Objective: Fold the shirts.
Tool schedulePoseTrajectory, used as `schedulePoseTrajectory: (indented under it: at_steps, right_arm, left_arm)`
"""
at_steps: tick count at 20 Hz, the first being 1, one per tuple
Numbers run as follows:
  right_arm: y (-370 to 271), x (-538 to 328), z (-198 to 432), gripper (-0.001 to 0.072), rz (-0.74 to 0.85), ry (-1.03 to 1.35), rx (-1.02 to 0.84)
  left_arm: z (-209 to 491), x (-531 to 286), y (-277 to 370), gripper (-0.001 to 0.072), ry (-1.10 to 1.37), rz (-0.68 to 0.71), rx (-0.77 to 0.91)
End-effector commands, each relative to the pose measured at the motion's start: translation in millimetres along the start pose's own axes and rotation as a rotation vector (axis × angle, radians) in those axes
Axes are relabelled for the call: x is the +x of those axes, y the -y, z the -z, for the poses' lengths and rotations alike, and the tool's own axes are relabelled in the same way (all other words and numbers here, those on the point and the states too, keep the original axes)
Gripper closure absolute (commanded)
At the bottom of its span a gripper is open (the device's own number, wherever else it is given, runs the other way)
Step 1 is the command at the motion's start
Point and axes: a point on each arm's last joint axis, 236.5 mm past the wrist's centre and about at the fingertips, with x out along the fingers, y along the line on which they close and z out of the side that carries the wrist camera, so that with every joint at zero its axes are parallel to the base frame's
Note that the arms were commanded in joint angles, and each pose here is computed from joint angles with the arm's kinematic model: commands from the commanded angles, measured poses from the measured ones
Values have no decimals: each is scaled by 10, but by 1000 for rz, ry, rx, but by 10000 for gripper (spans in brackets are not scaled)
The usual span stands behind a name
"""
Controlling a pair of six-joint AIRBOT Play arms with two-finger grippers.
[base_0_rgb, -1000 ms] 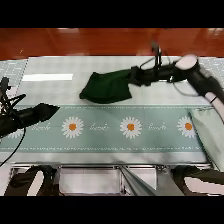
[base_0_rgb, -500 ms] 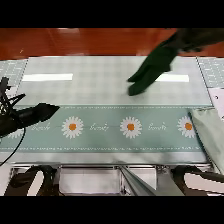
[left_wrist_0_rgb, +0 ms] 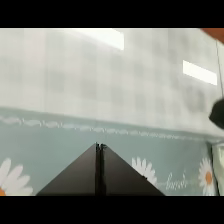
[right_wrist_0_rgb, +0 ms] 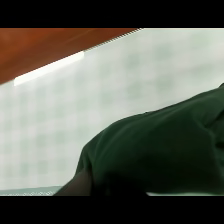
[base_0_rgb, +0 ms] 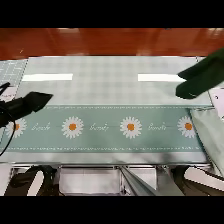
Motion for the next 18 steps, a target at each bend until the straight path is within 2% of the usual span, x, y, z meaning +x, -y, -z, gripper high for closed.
schedulePoseTrajectory:
  at_steps: [1,8,11,16,18]
  right_arm:
    - [497,-346,77,690,97,8,99]
    - [1368,-736,687,691,381,-85,319]
    - [1720,-816,1386,691,503,-188,479]
    - [2239,-1518,2634,690,891,-257,838]
    - [2267,-1573,2890,689,923,-272,923]
  left_arm:
    - [-413,-82,2,686,158,-17,10]
    - [-725,-110,-215,686,271,-75,-2]
    - [-801,-52,-318,686,288,-98,3]
    - [-785,184,-578,686,243,-141,-27]
    - [-716,316,-666,686,199,-153,-22]
